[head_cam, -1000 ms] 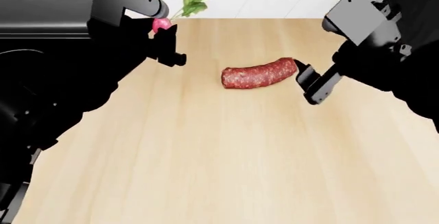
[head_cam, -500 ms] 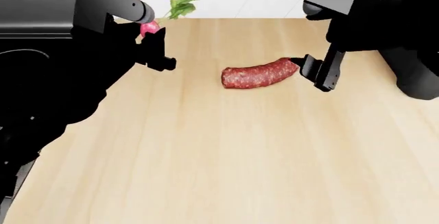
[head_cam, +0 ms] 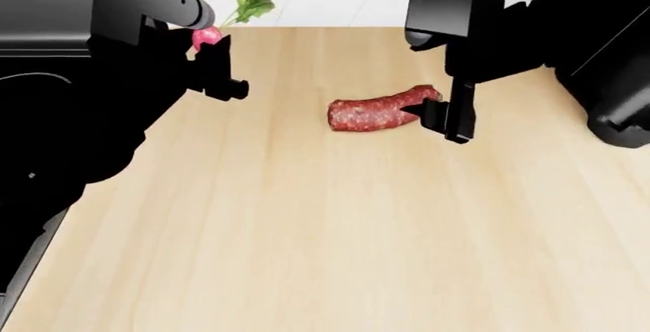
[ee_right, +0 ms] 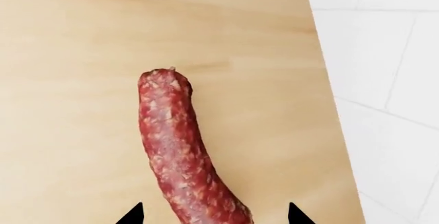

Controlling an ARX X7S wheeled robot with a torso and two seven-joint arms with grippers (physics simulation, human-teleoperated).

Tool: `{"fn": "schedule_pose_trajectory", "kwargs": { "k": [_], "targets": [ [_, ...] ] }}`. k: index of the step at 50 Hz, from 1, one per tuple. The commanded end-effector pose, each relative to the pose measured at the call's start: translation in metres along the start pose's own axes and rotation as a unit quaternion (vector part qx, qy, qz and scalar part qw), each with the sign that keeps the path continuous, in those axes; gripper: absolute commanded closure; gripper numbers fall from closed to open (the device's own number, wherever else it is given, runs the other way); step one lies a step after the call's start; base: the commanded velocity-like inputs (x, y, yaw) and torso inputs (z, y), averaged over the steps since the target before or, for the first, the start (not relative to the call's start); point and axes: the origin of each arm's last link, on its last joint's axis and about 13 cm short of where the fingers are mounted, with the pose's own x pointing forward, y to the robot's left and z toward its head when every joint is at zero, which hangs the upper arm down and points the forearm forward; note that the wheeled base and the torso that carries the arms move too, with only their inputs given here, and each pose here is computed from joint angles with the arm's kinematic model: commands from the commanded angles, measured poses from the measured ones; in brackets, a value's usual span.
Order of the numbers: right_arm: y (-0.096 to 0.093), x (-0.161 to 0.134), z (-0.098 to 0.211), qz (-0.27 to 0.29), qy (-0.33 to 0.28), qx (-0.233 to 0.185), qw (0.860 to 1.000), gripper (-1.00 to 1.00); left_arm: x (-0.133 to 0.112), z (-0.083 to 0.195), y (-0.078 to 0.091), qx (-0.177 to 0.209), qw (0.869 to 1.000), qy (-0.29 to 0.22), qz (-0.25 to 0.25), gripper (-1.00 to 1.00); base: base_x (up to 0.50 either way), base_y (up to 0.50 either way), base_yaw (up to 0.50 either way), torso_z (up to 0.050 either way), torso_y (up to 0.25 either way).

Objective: Place both pans onto different burners. Then place the beet and the sausage on different pans.

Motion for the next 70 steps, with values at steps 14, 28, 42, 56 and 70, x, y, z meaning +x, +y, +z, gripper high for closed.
{"fn": "schedule_pose_trajectory", "kwargs": {
  "k": [14,28,42,56,70],
  "targets": [
    [-0.010,0.028,0.002,0.053,0.025,-0.036,0.998,-1.00,0.001,-0.003,0.001,-0.003,1.000,-0.003,0.013,1.00,0.00,0.00,0.00,0.000,0.000],
    [-0.012,0.043,0.008,0.072,0.021,-0.057,0.996,-1.00,0.002,-0.005,0.001,-0.002,1.000,-0.001,0.015,1.00,0.00,0.00,0.00,0.000,0.001],
    [-0.012,0.053,0.005,0.080,0.018,-0.056,0.995,-1.00,0.003,-0.006,0.001,0.000,1.000,0.001,0.016,1.00,0.00,0.00,0.00,0.000,0.000],
    [-0.010,0.061,0.001,0.089,0.016,-0.052,0.995,-1.00,0.002,-0.007,0.002,0.003,1.000,0.003,0.019,1.00,0.00,0.00,0.00,0.000,0.000],
    [-0.009,0.070,-0.004,0.098,0.013,-0.046,0.994,-1.00,0.002,-0.008,0.001,0.005,1.000,0.005,0.020,1.00,0.00,0.00,0.00,0.000,0.000]
  ]
}}
